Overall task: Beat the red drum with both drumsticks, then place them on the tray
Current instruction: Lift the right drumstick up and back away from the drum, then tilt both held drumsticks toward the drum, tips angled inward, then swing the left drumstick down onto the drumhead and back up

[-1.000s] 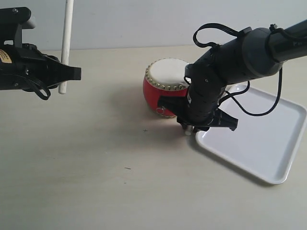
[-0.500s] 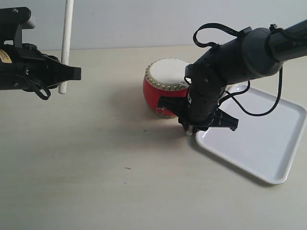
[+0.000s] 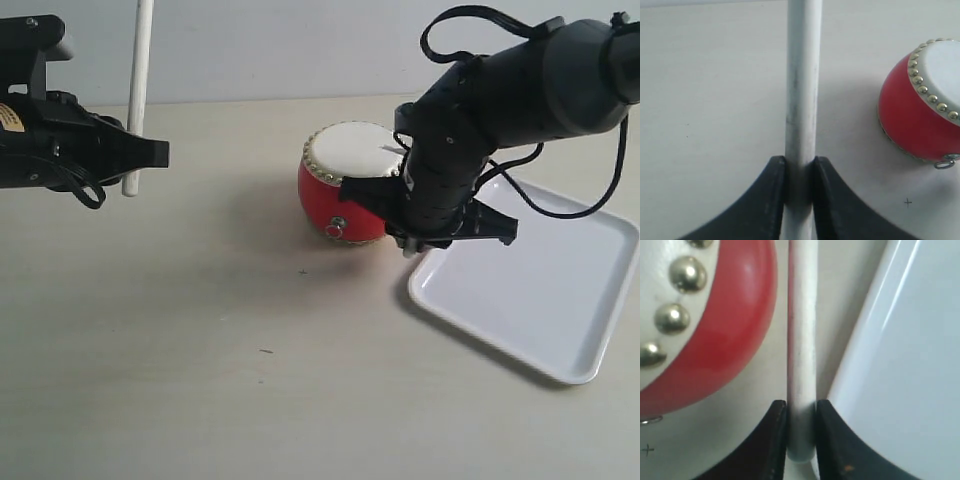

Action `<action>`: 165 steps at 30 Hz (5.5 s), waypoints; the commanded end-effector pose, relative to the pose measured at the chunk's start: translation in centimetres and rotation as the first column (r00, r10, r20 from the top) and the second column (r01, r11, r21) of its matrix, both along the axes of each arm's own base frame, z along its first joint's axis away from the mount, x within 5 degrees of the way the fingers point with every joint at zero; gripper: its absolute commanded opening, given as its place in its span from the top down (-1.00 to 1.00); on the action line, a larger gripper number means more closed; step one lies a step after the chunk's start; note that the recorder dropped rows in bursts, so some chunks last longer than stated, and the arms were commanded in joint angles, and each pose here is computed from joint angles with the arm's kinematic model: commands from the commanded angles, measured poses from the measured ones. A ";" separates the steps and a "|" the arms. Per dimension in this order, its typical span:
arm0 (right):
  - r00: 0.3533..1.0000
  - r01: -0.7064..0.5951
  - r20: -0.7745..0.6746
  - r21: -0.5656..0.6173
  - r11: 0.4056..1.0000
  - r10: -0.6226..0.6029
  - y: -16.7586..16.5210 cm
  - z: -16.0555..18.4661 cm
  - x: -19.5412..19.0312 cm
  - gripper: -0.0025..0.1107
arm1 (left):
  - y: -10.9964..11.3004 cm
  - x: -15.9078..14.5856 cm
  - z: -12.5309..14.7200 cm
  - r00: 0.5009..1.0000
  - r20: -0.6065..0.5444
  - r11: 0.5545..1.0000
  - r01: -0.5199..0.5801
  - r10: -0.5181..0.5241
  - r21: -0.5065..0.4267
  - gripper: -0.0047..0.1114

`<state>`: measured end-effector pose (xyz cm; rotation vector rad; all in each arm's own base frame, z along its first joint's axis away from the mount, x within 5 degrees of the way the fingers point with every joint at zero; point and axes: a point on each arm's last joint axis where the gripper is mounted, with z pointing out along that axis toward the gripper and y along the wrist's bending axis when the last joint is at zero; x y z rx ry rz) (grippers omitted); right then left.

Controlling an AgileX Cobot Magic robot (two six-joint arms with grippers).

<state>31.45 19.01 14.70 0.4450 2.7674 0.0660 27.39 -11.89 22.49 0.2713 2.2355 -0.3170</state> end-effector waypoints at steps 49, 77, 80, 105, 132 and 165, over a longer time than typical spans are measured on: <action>0.624 -0.776 -0.018 -0.134 0.616 0.781 -6.6 13.3 -12.3 0.96 | 0.4 -4.6 1.7 0.896 -0.361 0.931 0.331 -0.260 0.150 0.92; 0.627 -0.779 -0.088 -0.055 0.625 0.774 -7.2 13.3 -7.3 0.96 | -0.6 -2.3 1.6 0.874 -0.405 0.921 0.356 -0.267 0.161 0.92; 0.616 -0.782 -0.168 -0.015 0.623 0.770 -6.9 11.4 -6.6 0.96 | -0.6 -2.3 1.6 0.874 -0.405 0.921 0.355 -0.267 0.159 0.92; 0.718 -0.691 -0.012 -0.131 0.711 0.696 -11.4 17.7 -7.5 0.96 | -6.9 2.3 4.9 0.749 -0.523 0.814 0.557 -0.407 0.164 0.92; 0.691 -0.723 -0.003 -0.031 0.691 0.723 -10.4 15.7 -7.5 0.96 | -8.8 2.0 5.4 0.679 -0.605 0.751 0.631 -0.416 0.192 0.92; 0.656 -0.751 -0.013 -0.108 0.651 0.755 -9.8 17.7 -7.7 0.96 | -9.6 3.7 3.3 0.648 -0.645 0.759 0.632 -0.406 0.156 0.92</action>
